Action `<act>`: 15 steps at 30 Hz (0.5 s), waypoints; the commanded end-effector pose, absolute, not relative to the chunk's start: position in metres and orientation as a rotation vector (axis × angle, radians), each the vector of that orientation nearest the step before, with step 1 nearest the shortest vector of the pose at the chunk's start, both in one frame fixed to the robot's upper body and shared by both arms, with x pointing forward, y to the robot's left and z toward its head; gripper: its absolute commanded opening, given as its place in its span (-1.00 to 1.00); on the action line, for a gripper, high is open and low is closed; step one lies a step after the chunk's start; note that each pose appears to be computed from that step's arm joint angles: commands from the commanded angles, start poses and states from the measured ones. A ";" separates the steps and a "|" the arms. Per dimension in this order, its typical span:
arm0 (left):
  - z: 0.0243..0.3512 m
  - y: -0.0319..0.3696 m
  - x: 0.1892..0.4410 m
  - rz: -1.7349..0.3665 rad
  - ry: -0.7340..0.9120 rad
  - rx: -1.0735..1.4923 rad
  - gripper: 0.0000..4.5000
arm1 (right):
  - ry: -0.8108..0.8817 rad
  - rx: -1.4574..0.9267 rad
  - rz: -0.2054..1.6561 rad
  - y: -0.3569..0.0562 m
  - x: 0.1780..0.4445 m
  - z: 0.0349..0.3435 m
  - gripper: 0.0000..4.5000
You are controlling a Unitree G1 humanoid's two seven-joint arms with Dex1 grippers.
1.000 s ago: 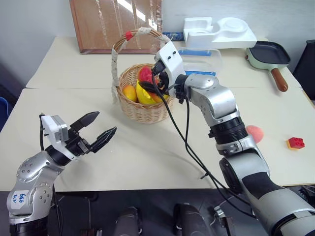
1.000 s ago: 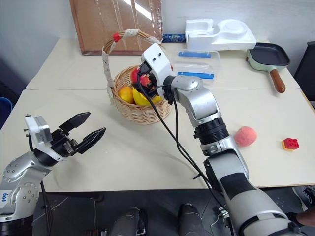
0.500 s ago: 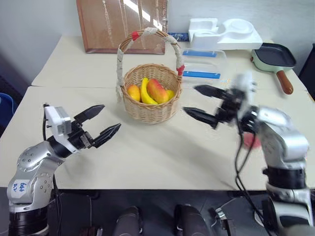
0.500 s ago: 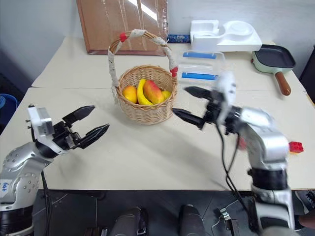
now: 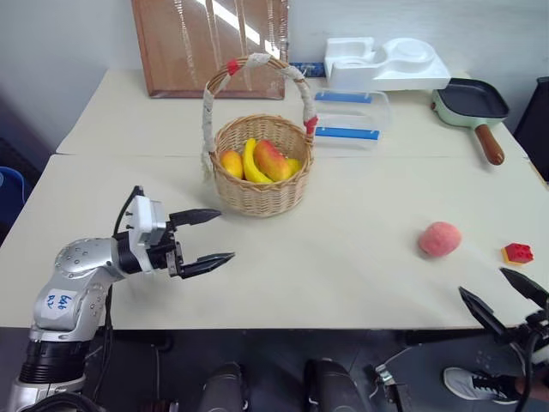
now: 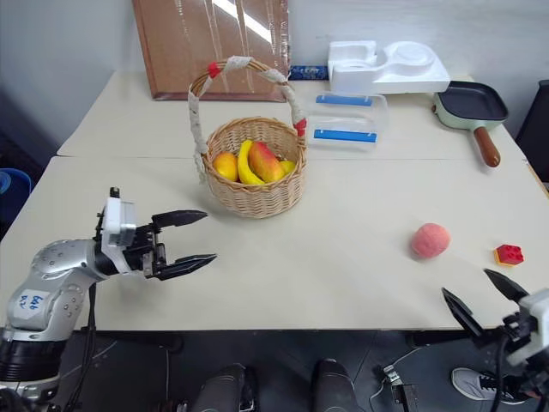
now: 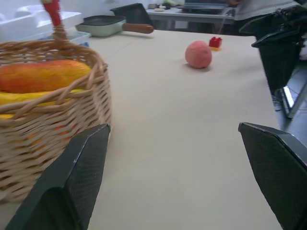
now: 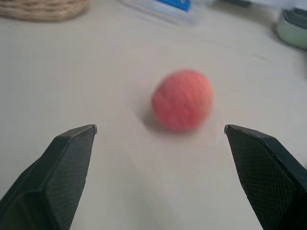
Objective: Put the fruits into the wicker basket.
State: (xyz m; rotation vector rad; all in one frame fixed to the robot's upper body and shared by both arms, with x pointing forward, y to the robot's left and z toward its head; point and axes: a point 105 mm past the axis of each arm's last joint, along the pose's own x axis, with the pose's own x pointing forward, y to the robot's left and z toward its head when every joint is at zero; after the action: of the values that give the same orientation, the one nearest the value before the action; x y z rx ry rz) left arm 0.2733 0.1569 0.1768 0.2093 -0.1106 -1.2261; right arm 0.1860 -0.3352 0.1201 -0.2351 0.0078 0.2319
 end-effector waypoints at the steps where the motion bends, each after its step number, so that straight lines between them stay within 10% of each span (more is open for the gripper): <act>1: 0.182 0.155 0.274 -1.236 -0.145 0.235 1.00 | -0.055 -0.232 0.226 -0.336 0.196 0.137 0.98; 15: 0.180 0.153 0.265 -1.208 -0.154 0.220 1.00 | 0.187 -0.159 0.259 -0.325 0.314 0.149 0.98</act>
State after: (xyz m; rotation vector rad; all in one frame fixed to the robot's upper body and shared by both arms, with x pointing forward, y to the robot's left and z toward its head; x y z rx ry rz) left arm 0.2697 0.1551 0.1705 0.1825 -0.1163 -1.2031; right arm 0.3123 -0.3173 0.1510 -0.1406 0.1375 0.2797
